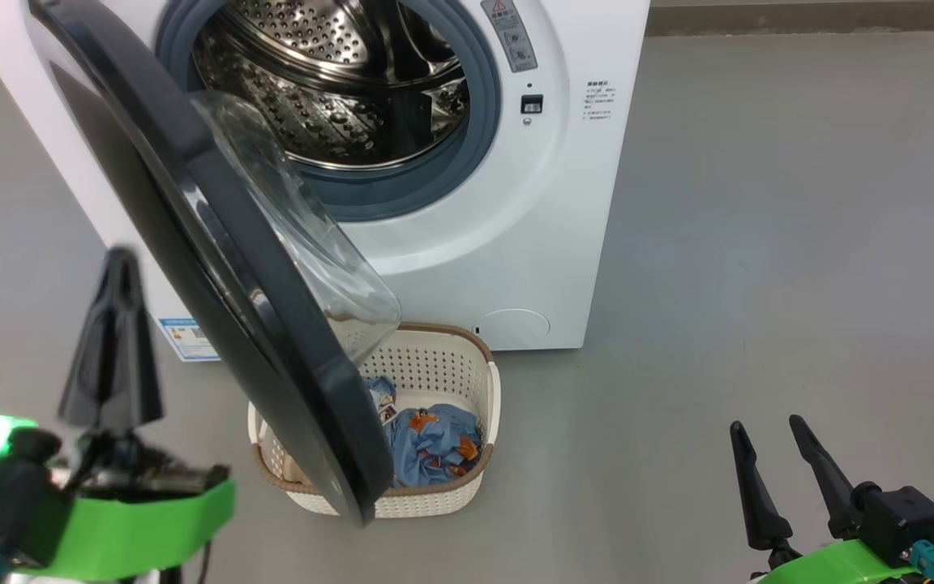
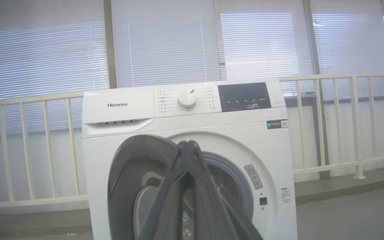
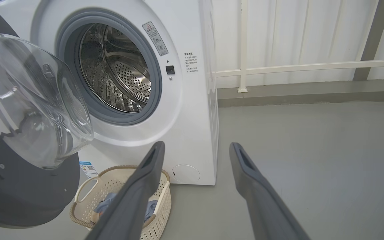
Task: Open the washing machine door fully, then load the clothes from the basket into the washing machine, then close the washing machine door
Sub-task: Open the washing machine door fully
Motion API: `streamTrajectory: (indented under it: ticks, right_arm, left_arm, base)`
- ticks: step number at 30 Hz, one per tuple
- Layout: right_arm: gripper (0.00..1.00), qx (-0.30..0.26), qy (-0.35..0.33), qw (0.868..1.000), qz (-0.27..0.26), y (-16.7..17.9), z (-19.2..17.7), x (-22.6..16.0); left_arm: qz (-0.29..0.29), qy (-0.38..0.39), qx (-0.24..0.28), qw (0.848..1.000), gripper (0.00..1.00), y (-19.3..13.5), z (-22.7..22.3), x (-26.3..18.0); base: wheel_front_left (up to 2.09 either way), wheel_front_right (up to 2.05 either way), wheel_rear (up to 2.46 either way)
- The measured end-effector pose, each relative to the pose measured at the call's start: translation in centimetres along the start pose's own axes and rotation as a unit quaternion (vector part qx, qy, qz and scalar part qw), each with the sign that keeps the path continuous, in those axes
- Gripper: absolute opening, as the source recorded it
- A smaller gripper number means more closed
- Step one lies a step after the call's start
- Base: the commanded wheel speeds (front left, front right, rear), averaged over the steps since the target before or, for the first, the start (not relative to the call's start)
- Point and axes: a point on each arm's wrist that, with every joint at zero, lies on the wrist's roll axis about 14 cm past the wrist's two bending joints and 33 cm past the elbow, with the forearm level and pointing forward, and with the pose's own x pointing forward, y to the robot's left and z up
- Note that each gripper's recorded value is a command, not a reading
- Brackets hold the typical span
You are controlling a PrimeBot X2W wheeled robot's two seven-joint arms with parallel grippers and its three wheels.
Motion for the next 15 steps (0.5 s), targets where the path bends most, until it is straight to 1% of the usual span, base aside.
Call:
streamTrajectory:
  ticks: [1,2,4,7,11,15]
  right_arm:
    - [1.0,0.0,0.0,1.0,-0.001,0.0,0.0,0.0]
    - [1.0,0.0,0.0,1.0,-0.001,0.0,0.0,0.0]
    - [1.0,0.001,0.001,1.0,-0.003,-0.2,0.0,0.0]
    - [1.0,0.001,0.002,1.0,-0.006,-0.4,-0.1,-0.1]
    - [1.0,0.002,0.005,1.0,-0.009,-0.5,-0.3,-0.2]
    - [1.0,0.004,0.008,1.0,-0.011,-0.6,-0.5,-0.3]
  left_arm:
    - [-0.02,-0.017,-0.003,1.0,0.0,-1.0,1.2,0.6]
    - [-0.02,-0.017,-0.003,1.0,0.0,-1.0,1.2,0.6]
    - [-0.06,-0.041,-0.013,0.997,0.0,-3.3,3.0,1.6]
    - [-0.112,-0.056,-0.038,0.991,0.0,-6.8,4.6,2.2]
    - [-0.164,-0.049,-0.078,0.982,0.0,-10.7,5.0,2.0]
    - [-0.209,-0.033,-0.108,0.971,0.0,-13.8,4.5,1.2]
  base:
    - [0.0,0.0,0.0]
    - [0.0,0.0,0.0]
    - [0.0,0.0,0.0]
    - [0.0,0.0,0.0]
    - [0.0,0.0,0.0]
    - [0.0,0.0,0.0]
